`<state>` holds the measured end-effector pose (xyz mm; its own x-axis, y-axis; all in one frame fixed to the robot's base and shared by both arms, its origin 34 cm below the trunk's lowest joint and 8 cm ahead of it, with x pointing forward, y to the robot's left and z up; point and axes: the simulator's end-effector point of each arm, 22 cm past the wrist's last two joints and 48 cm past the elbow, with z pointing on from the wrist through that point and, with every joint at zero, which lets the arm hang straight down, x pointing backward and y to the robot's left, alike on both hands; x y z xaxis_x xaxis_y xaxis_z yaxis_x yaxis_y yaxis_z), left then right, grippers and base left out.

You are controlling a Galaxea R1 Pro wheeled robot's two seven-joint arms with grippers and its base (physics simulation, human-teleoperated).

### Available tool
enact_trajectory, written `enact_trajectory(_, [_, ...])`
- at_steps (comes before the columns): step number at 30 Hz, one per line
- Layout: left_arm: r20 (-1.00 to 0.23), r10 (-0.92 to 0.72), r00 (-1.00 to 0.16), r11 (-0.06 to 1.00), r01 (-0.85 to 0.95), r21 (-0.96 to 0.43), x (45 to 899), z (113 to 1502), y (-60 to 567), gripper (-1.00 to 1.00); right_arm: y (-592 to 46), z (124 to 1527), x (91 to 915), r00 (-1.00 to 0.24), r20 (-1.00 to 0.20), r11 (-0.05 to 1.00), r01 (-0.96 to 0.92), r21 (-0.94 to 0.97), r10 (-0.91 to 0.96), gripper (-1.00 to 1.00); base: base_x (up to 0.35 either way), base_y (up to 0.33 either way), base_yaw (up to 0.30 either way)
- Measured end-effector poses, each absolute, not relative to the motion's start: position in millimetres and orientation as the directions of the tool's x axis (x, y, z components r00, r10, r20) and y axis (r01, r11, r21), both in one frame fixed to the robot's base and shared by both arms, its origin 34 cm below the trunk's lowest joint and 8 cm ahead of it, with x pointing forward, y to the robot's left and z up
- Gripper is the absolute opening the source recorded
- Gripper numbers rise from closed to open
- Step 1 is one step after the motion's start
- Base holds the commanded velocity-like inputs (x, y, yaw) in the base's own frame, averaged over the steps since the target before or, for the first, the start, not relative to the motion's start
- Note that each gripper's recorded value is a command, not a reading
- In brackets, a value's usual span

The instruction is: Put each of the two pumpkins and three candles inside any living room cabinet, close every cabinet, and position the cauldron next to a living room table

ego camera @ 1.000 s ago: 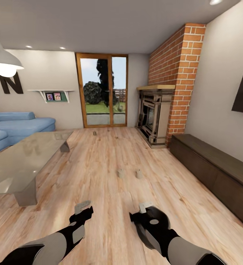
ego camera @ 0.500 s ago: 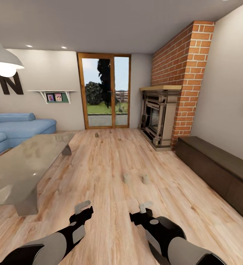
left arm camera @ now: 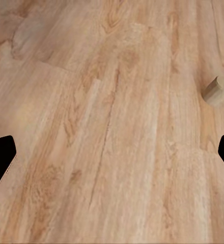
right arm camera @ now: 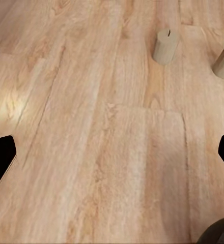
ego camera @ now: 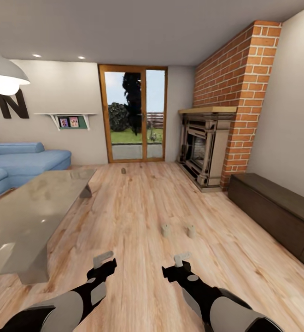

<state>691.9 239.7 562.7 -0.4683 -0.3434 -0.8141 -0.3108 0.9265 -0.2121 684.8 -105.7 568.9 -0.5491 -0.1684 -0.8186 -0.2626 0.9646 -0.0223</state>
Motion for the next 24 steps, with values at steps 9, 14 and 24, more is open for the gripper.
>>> enact_trajectory(9, [-0.814, -0.343, -0.468, 0.926, -0.311, -0.212, 691.8, 562.6, 239.8, 1.00, -105.8, 568.7, 684.6, -0.549, -0.818, 0.965, -0.263, -0.022, -0.169, 1.00, 0.286, 0.229, 0.000])
enact_trajectory(14, [-0.814, -0.343, -0.469, 0.927, -0.311, -0.211, 691.6, 562.4, 239.8, 1.00, -105.7, 568.7, 684.6, -0.549, -0.818, 0.964, -0.263, -0.023, -0.169, 1.00, 0.286, 0.229, 0.000])
enact_trajectory(24, [-0.813, -0.342, -0.470, 0.927, -0.310, -0.211, 691.3, 562.1, 239.4, 1.00, -105.8, 568.7, 684.6, -0.549, -0.818, 0.965, -0.263, -0.022, -0.169, 1.00, 0.304, 0.172, -0.196])
